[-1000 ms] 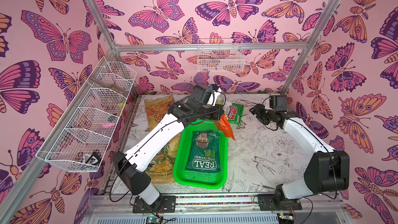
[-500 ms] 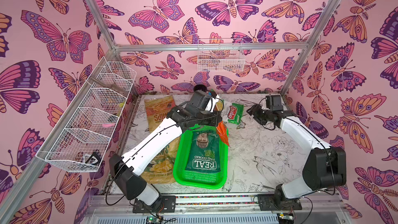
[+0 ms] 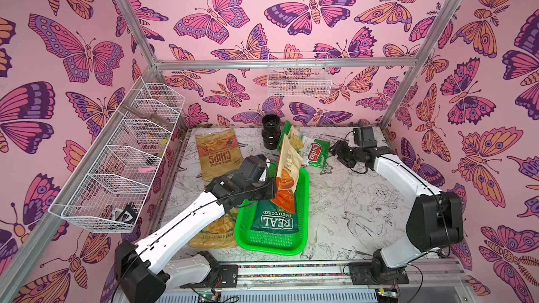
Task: Put the potato chips into the basket
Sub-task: Place the potato chip in the basket.
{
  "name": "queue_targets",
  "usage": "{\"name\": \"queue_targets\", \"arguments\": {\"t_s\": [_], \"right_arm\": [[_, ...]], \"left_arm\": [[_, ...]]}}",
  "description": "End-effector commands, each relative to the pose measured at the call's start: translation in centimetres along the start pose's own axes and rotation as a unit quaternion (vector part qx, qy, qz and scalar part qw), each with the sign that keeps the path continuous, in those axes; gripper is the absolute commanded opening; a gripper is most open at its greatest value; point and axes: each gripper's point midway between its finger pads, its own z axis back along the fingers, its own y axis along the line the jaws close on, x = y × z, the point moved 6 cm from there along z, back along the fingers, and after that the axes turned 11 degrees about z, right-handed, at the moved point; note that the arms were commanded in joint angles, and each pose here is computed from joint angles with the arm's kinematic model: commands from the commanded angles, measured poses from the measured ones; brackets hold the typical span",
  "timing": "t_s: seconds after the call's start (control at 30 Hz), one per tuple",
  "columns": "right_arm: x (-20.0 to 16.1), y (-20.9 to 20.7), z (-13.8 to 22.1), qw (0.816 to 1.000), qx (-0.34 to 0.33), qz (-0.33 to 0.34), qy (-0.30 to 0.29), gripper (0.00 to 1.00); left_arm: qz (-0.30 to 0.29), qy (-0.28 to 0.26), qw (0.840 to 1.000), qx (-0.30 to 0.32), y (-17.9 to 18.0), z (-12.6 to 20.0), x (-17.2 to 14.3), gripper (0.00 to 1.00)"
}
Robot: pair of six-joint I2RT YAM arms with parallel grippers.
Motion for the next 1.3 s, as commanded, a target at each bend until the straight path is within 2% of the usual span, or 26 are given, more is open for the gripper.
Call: {"name": "queue_targets", "arguments": {"t_s": [0.0, 0.23, 0.53, 0.63, 0.67, 0.7, 0.73, 0.77, 0.83, 0.97, 1.13, 1.27], "right_arm": [[-0.8, 0.6, -0.3, 1.0, -0.005, 0.008, 0.002, 0.63], [-2.0, 3.1, -0.2, 0.999, 0.005, 0.046, 0.02, 0.63], [-2.9, 4.9, -0.2, 0.996, 0.022, 0.073, 0.038, 0.63], [-4.2, 7.0, -0.3, 0.988, 0.02, 0.144, 0.049, 0.63], [-4.9, 8.0, -0.3, 0.982, 0.012, 0.18, 0.056, 0.63], [-5.7, 8.9, -0.3, 0.973, 0.004, 0.22, 0.067, 0.63], [-6.5, 9.9, -0.2, 0.964, 0.001, 0.254, 0.074, 0.63], [-7.4, 10.8, -0.3, 0.953, -0.004, 0.293, 0.082, 0.63], [-9.1, 12.7, -0.4, 0.928, 0.002, 0.362, 0.094, 0.63], [-13.3, 16.1, -0.3, 0.872, 0.058, 0.472, 0.117, 0.6], [-19.2, 18.6, -1.3, 0.803, 0.157, 0.553, 0.159, 0.6], [-23.0, 20.0, -2.9, 0.745, 0.171, 0.622, 0.169, 0.66]], "left_arm": [[0.055, -0.016, 0.998, 0.024, 2.0, 0.3, -0.6, 0.0], [0.109, 0.011, 0.994, 0.027, 4.2, 0.0, -2.8, 0.0], [0.171, 0.038, 0.983, 0.049, 8.8, -0.4, -6.8, 0.0], [0.174, 0.047, 0.981, 0.076, 10.2, -0.4, -7.6, 0.0], [0.171, 0.048, 0.981, 0.084, 10.4, -0.4, -7.6, 0.12], [0.165, 0.049, 0.981, 0.091, 10.4, -0.3, -7.6, 0.28], [0.159, 0.047, 0.981, 0.097, 10.4, -0.1, -7.4, 0.4], [0.15, 0.042, 0.982, 0.108, 10.4, 0.3, -7.1, 0.48], [0.133, 0.018, 0.982, 0.136, 10.3, 1.3, -6.3, 0.55], [0.104, -0.069, 0.973, 0.191, 9.9, 5.3, -3.7, 0.56], [0.086, -0.192, 0.961, 0.178, 8.8, 10.2, -1.2, 0.55], [0.071, -0.25, 0.95, 0.172, 8.6, 12.7, -0.3, 0.55]]}}
